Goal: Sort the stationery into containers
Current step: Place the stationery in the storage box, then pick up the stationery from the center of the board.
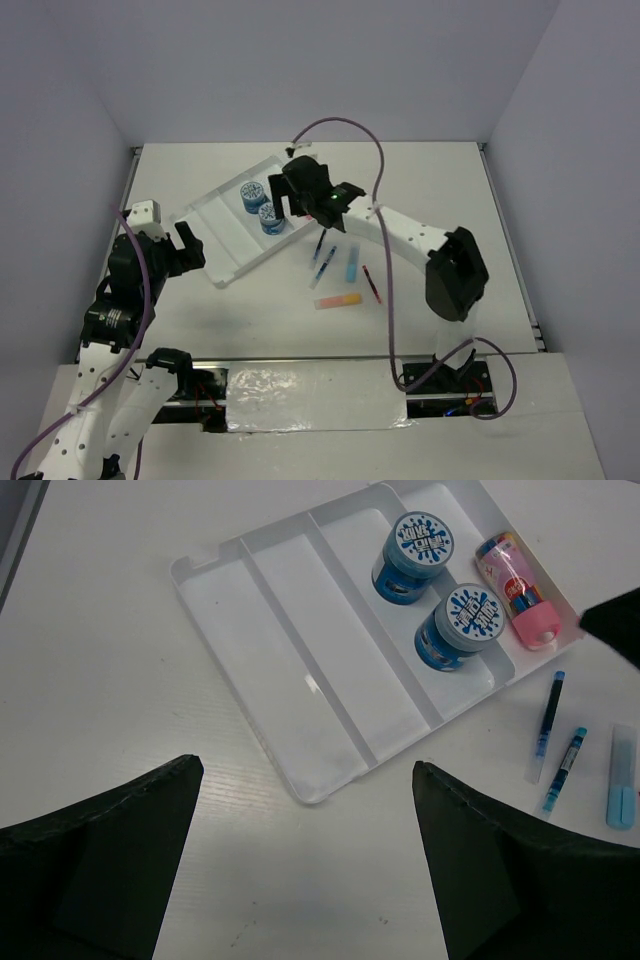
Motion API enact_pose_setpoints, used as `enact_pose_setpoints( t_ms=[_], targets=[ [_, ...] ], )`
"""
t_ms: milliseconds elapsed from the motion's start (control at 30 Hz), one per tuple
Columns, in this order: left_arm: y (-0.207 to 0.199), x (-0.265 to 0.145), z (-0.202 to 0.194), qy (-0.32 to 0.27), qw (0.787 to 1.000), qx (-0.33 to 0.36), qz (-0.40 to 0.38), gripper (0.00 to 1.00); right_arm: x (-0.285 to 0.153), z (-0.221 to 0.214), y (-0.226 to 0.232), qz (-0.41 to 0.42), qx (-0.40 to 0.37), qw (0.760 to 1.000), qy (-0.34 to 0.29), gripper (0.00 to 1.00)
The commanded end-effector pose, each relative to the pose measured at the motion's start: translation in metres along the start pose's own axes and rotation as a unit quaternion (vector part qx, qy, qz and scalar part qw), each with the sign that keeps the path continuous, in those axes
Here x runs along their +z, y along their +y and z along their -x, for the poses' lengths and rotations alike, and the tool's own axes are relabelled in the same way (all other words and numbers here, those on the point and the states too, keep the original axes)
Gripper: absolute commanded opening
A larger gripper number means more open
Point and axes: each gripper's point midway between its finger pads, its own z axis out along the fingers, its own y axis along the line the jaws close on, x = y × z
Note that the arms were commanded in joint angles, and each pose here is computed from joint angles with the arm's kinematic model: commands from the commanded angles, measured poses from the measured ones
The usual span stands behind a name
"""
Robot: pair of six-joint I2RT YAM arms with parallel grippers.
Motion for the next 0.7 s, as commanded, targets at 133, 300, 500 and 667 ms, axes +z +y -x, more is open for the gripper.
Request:
enact_pose_setpoints(
  t_ms=[133,300,500,667],
  targets=[
    [-0.002,0.003,0.006,-0.011,1.000,0.001,-0.002,0.99,-0.047,-0.051,-0.082,-0.197,0.102,0.974,0.038,0.99],
    [-0.003,0.001,0.008,-0.016,1.000,0.000,-0.005,0.99,-0.046,-0.110,-0.109,-0.252,0.119,0.957,0.083,0.82],
    [-0.004,0.001,0.006,-0.013,1.000,0.002,-0.008,0.99,-0.038,-0.144,-0.124,-0.264,0.152,0.947,0.106,0.78],
    [-0.008,0.001,0.006,-0.012,1.000,0.004,-0.015,0.99,-0.032,-0.152,-0.126,-0.242,0.168,0.949,0.109,0.73]
  ],
)
